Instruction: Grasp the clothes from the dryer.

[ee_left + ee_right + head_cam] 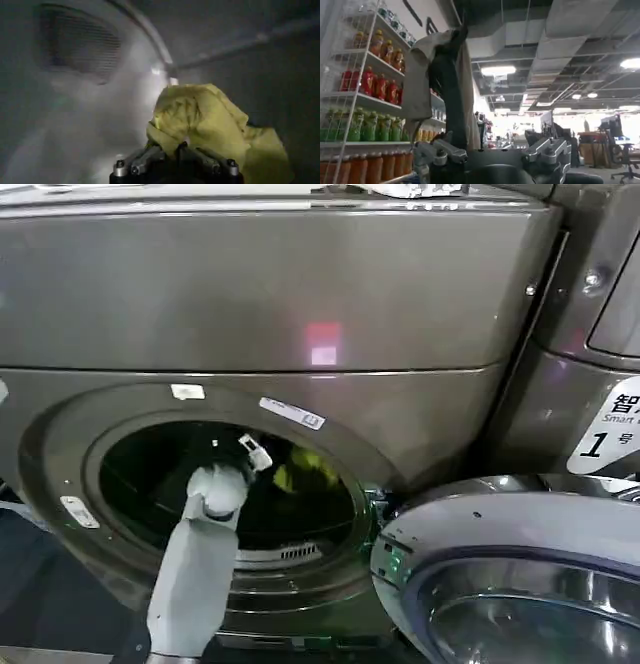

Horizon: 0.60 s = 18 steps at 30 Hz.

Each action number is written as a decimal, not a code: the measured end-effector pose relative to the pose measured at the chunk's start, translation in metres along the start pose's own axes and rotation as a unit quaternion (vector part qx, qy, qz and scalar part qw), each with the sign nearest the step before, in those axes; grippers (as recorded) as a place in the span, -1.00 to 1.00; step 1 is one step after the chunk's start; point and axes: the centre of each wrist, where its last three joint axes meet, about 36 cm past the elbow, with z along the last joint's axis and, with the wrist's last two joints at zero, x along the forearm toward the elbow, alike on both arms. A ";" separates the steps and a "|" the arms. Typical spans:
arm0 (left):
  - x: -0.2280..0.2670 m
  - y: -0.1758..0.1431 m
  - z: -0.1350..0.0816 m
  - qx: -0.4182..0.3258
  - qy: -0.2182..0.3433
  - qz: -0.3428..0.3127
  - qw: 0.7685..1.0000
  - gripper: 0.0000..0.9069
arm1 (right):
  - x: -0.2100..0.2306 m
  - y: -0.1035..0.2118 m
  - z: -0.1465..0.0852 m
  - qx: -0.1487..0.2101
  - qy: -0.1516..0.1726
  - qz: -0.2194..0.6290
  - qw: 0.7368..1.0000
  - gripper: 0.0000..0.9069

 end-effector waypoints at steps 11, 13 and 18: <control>0.016 -0.004 -0.003 0.083 0.007 -0.085 0.993 -1.00 | 0.001 -0.001 -0.001 -0.007 -0.011 -0.004 1.000 1.00; 0.018 -0.002 -0.004 0.090 0.006 -0.092 0.992 -1.00 | 0.001 -0.001 -0.001 -0.005 -0.012 -0.004 1.000 1.00; 0.022 0.001 -0.005 0.104 0.008 -0.104 0.989 -1.00 | 0.001 0.000 0.000 -0.004 -0.013 -0.005 1.000 1.00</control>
